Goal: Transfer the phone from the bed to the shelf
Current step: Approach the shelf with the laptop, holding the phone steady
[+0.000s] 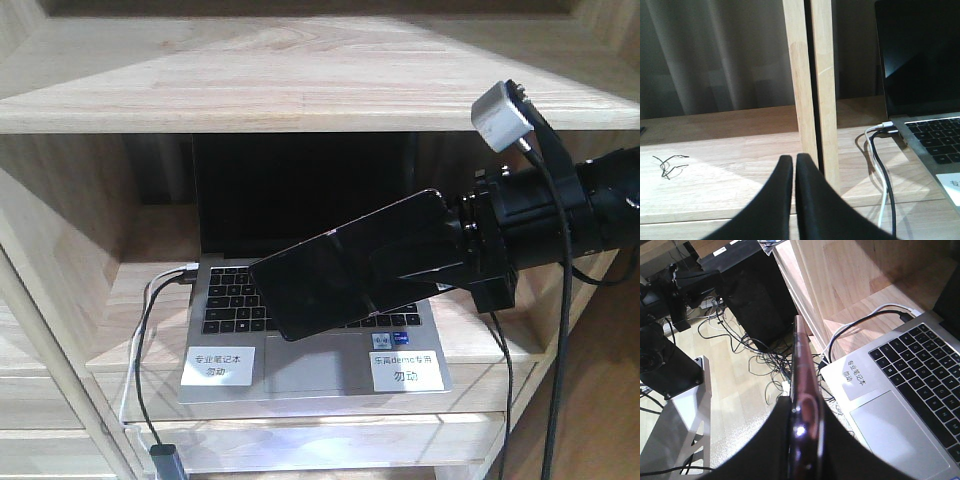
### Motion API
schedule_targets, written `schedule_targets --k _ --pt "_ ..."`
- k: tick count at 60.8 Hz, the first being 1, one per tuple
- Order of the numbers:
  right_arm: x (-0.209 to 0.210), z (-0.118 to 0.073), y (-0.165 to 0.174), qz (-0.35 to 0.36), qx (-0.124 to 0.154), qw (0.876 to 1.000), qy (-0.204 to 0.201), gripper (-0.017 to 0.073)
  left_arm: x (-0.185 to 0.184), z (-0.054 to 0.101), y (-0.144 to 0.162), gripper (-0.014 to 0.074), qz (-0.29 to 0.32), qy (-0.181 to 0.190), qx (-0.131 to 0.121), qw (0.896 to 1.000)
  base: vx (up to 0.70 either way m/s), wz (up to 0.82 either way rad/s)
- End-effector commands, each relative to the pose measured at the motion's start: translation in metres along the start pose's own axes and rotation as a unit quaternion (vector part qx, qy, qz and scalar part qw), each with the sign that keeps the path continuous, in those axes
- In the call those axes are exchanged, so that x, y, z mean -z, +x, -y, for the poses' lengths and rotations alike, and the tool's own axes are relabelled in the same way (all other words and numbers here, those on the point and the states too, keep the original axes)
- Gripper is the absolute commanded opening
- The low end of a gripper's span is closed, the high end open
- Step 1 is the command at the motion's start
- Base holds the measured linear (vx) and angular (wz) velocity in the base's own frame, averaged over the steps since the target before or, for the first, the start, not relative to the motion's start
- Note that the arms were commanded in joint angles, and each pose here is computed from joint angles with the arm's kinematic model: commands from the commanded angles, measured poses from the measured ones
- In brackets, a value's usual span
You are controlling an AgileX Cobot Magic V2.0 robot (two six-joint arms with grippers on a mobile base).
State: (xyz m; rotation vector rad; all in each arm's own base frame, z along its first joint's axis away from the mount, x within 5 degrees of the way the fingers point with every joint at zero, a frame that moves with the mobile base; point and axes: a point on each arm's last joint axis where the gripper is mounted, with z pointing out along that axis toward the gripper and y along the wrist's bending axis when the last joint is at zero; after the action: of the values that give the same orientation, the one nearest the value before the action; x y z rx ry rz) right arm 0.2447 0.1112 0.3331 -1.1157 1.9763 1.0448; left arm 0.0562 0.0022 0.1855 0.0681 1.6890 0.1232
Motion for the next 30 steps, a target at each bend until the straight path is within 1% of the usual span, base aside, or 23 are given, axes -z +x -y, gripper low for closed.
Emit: schedule_targets --k 1,30 --pt "0.0099 -0.0184 -0.0141 0.038 0.013 0.998 -0.039 -0.0002 0.003 -0.0019 -0.0143 0.0001 0.053 -0.007 0.007 0.999 0.0 0.0" --pt "0.0099 -0.0184 -0.0142 0.039 0.013 0.998 -0.039 -0.0002 0.003 -0.0019 -0.0143 0.0001 0.053 -0.007 0.007 0.999 0.0 0.0"
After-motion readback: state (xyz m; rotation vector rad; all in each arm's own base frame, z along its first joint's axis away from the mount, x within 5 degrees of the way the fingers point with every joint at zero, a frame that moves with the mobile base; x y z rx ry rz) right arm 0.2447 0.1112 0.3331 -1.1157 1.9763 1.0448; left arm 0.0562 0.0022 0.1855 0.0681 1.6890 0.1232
